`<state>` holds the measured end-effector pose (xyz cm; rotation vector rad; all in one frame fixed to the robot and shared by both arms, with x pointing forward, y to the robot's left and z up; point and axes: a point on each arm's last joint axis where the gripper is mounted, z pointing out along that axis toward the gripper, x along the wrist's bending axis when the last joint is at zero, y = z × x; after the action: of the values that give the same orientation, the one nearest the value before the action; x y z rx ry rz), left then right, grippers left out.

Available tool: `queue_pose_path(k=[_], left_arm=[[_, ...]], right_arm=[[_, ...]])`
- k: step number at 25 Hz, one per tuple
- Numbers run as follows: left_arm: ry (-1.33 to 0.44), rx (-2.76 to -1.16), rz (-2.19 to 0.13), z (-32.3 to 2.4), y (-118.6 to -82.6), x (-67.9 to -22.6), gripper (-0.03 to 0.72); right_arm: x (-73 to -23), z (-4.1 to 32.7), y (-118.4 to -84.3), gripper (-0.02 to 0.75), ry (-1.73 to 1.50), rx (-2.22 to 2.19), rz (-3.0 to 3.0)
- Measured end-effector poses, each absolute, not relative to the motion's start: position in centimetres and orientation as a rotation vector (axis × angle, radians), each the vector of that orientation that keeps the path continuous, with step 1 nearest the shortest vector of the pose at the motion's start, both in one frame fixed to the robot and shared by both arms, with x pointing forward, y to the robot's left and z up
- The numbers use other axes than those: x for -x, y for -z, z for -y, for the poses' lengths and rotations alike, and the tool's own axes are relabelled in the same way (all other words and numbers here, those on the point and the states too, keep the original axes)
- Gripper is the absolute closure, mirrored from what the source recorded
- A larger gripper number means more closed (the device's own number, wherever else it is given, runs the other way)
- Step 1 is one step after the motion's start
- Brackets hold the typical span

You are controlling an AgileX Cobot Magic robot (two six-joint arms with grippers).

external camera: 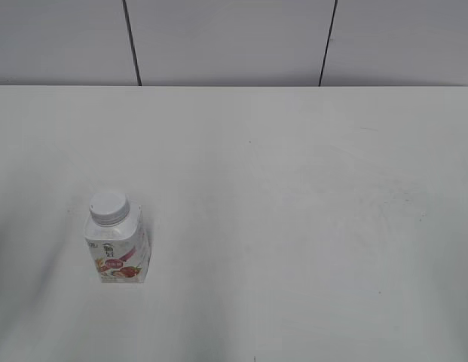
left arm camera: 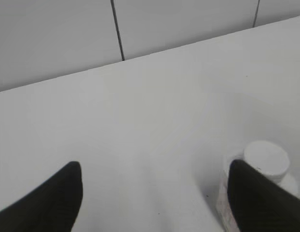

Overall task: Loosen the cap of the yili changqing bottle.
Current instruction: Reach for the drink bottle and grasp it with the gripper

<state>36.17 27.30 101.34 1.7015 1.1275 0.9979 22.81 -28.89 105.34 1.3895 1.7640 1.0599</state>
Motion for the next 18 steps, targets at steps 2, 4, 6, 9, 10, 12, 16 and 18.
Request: queue_pose_path(k=[2, 4, 6, 9, 10, 12, 16, 18], left_arm=[[-0.971, -1.702, -1.121, -27.0, -101.3, -36.1, 0.126], [-0.933, -1.677, -1.139, -26.8, -101.3, -36.0, 0.126], [-0.882, -1.646, -1.169, -26.6, -100.9, -35.9, 0.126], [-0.844, -1.644, -1.141, -26.2, -100.0, -35.6, 0.126], [-0.827, -1.647, -1.142, -26.1, -99.7, -35.5, 0.126], [-0.768, -1.645, -1.181, -25.8, -98.9, -35.5, 0.126], [-0.709, -1.653, -1.185, -25.3, -97.5, -35.6, 0.126], [-0.706, -1.660, -1.141, -25.0, -97.4, -35.9, 0.126]], right_arm=[[-22.8, 28.9, -105.3, 0.216, -1.060, -1.389, -1.764], [-22.8, 28.9, -105.3, 0.216, -1.060, -1.389, -1.764], [-22.8, 28.9, -105.3, 0.216, -1.060, -1.389, -1.764], [-22.8, 28.9, -105.3, 0.216, -1.060, -1.389, -1.764], [-22.8, 28.9, -105.3, 0.216, -1.060, -1.389, -1.764], [-22.8, 28.9, -105.3, 0.216, -1.060, -1.389, -1.764], [-22.8, 28.9, -105.3, 0.216, -1.060, -1.389, -1.764], [-22.8, 28.9, -105.3, 0.216, -1.060, -1.389, -1.764]])
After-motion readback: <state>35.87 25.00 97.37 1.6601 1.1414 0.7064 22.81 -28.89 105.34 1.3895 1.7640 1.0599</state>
